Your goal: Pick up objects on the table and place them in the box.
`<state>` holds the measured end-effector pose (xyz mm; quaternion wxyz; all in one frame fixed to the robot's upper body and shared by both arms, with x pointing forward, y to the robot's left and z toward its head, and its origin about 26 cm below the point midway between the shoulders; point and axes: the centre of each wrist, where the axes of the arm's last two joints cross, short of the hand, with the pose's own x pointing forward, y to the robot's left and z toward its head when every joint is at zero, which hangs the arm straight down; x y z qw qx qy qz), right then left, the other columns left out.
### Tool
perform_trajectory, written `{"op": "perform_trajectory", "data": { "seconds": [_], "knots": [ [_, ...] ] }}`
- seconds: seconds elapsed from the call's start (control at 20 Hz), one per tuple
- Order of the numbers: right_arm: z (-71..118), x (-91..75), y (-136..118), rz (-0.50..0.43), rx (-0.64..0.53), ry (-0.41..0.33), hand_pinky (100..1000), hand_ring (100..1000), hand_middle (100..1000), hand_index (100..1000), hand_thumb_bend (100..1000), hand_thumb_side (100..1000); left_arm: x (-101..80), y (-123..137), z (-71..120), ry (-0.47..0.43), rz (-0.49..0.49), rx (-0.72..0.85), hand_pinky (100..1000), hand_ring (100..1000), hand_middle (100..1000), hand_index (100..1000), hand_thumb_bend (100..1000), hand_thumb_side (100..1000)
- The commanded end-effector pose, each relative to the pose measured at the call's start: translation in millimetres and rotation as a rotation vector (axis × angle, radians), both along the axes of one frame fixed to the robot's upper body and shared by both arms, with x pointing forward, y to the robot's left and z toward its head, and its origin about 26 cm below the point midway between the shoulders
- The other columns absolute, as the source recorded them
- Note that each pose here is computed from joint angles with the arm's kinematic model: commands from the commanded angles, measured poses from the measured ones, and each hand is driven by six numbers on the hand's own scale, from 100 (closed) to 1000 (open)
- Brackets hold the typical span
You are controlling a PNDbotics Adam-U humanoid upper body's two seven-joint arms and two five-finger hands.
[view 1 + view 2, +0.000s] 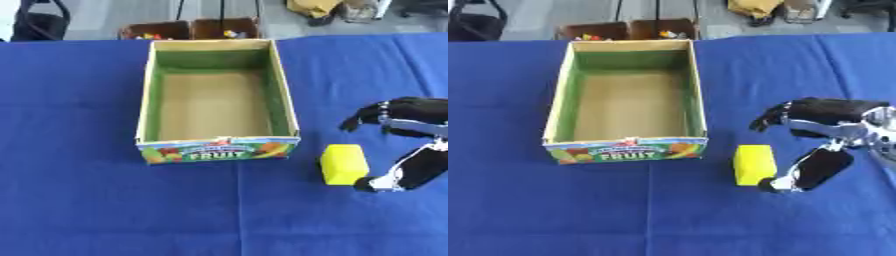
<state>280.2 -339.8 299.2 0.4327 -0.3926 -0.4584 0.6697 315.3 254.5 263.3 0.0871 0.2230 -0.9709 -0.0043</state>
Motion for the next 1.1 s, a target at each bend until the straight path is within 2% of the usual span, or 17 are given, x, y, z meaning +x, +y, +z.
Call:
{"op": "perform_trajectory", "data": {
  "seconds": [0.05,0.55,0.75,0.9,1.1],
  "knots": [
    [8.1,-2.5,3.9,-0.013,-0.028,-0.031,686,911,814,958,501,543,-3.9,-0.6,7.3,-0.029,-0.007,0.008,604,881,882,937,100,1000],
    [4.1,-0.3,9.6,-0.027,-0.024,-0.015,671,897,786,930,466,554,-3.8,-1.7,6.1,-0.023,-0.014,0.003,601,881,880,937,100,1000],
    [0.4,0.1,10.4,-0.033,-0.034,0.000,661,886,768,912,455,492,-3.8,-2.0,5.7,-0.022,-0.015,0.002,601,881,879,937,100,1000],
    [-1.5,0.2,10.7,-0.037,-0.041,0.019,659,885,761,907,400,429,-3.7,-2.1,5.7,-0.022,-0.016,0.002,601,881,879,937,100,1000],
    [-2.5,0.4,11.1,-0.045,-0.043,0.028,653,880,749,894,350,421,-3.7,-2.2,5.2,-0.020,-0.017,0.000,601,881,876,938,100,1000]
  ]
}}
